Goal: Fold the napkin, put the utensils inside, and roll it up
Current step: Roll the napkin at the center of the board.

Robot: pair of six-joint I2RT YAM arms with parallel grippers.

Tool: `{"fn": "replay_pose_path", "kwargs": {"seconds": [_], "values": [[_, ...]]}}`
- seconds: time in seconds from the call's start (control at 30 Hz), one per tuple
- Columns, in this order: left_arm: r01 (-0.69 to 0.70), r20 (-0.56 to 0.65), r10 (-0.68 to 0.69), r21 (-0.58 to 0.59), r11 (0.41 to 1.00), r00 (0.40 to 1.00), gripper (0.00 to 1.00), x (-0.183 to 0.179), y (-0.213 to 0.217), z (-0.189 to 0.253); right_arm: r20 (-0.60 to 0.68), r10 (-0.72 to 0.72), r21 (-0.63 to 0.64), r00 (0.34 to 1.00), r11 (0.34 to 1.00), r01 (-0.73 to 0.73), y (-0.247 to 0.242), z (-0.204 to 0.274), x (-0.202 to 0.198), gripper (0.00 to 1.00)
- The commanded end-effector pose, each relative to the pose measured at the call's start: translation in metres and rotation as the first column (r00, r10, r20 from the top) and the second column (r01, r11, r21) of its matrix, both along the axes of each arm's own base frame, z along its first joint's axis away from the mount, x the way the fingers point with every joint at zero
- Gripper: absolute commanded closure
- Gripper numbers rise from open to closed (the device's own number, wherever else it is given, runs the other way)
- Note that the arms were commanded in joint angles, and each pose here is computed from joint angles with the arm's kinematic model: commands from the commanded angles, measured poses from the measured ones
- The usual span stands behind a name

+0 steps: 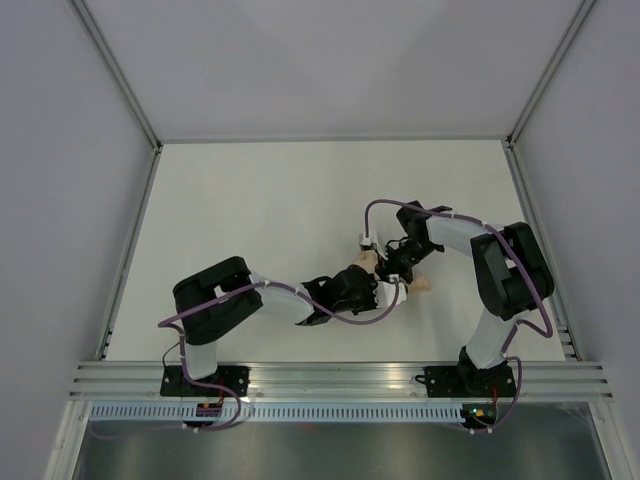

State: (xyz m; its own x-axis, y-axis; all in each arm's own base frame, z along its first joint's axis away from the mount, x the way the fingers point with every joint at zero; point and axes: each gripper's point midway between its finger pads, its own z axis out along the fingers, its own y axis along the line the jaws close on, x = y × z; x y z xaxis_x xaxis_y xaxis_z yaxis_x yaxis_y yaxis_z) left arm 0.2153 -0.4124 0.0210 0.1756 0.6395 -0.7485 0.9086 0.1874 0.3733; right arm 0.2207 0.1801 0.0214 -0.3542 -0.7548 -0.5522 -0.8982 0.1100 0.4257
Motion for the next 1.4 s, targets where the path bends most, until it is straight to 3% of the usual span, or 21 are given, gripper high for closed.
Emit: {"fn": "replay_pose_path", "kwargs": {"seconds": [0.0, 0.33, 0.63, 0.9, 1.0, 1.03, 1.37], "values": [[0.035, -0.317, -0.01, 0.074, 0.997, 0.948, 0.98, -0.047, 0.023, -0.048, 0.126, -0.039, -0.091, 0.991, 0.995, 0.05, -0.02, -0.014, 0.018, 0.35], [0.066, -0.504, -0.038, 0.037, 0.997, 0.863, 0.98, -0.05, 0.032, -0.04, 0.249, -0.294, 0.101, 0.923, 0.955, 0.277, -0.045, 0.038, 0.063, 0.29], [0.055, -0.687, -0.038, 0.002, 0.998, 0.725, 0.98, -0.042, 0.036, -0.036, 0.454, -0.366, 0.228, 0.812, 0.929, 0.291, -0.057, 0.068, 0.043, 0.25], [0.056, -0.845, -0.001, 0.034, 0.998, 0.535, 0.98, -0.047, 0.043, -0.055, 0.641, -0.261, 0.17, 0.722, 0.965, 0.198, -0.047, 0.061, 0.021, 0.19], [0.037, -0.866, 0.006, 0.028, 0.999, 0.5, 0.98, -0.04, 0.042, -0.053, 0.677, -0.188, 0.122, 0.712, 0.982, 0.143, -0.031, 0.045, 0.009, 0.19], [0.032, -0.875, 0.013, 0.033, 0.999, 0.483, 0.98, -0.04, 0.043, -0.053, 0.709, -0.181, 0.113, 0.682, 0.983, 0.144, -0.028, 0.045, 0.013, 0.19], [0.04, -0.921, 0.027, 0.046, 0.998, 0.388, 0.98, -0.041, 0.044, -0.053, 0.746, -0.073, 0.039, 0.662, 0.997, 0.067, 0.002, 0.022, 0.002, 0.19]]}}
